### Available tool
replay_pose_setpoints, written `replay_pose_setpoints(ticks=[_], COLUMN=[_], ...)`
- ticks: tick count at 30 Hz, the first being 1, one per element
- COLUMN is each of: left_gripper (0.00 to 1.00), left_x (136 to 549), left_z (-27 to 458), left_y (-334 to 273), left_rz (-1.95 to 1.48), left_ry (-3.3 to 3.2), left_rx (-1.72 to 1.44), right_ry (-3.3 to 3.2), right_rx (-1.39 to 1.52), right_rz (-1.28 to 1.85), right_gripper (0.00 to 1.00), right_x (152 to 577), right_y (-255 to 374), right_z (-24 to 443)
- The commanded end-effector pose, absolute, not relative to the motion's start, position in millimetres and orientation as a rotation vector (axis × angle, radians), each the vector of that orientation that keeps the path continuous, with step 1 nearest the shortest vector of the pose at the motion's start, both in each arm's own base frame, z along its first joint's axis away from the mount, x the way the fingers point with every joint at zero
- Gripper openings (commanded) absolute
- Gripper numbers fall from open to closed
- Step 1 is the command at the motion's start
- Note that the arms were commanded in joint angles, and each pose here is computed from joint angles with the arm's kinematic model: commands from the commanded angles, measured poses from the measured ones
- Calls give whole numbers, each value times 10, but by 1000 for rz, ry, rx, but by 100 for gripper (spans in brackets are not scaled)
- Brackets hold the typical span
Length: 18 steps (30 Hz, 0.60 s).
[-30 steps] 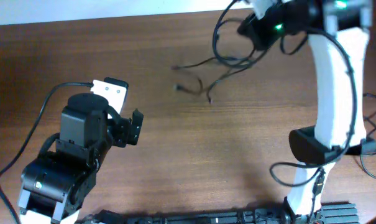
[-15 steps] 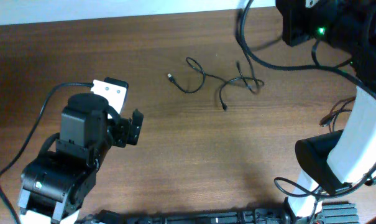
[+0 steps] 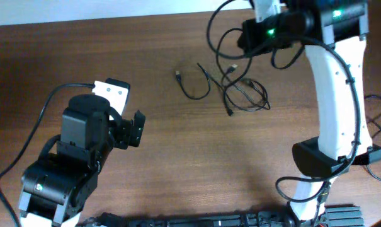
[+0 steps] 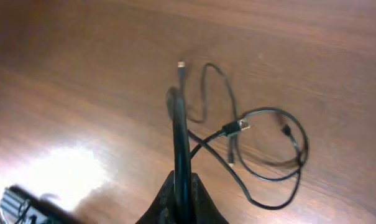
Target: Untangle cables
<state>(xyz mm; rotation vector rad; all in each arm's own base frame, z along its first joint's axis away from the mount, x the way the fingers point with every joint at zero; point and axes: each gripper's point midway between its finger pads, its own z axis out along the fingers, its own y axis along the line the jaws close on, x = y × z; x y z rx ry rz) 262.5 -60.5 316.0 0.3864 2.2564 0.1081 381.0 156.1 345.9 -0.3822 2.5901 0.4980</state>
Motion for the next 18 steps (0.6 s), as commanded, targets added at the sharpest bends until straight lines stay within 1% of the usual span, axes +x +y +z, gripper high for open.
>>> replay_pose_setpoints(ticks=[1,4,10,13,16,18], left_gripper=[99,99,99,99,99,99], left_x=[2629,2629,2629,2629,2629,2629], left_z=[3217,3217,3217,3217,3217,3217], left_y=[-581,-581,-581,-581,-581,-581], left_rz=[126,125,126,126,126,126], left_ry=[2239,2239,2239,2239,2239,2239], left_rx=[391,390,391,391,391,391], right_ry=[2566,2545,2503,2501,2545,2420], right_rx=[-527,-666,-856,-866,-760,-749], right_rz=[537,558,592,596,710,732], right_gripper=[4,4,4,4,4,4], right_x=[3584,3394,3093,3069,2983,2923], right_y=[1923,2240,2641,2668,2726,2666], right_z=[3516,3514,3514,3514,3582,3927])
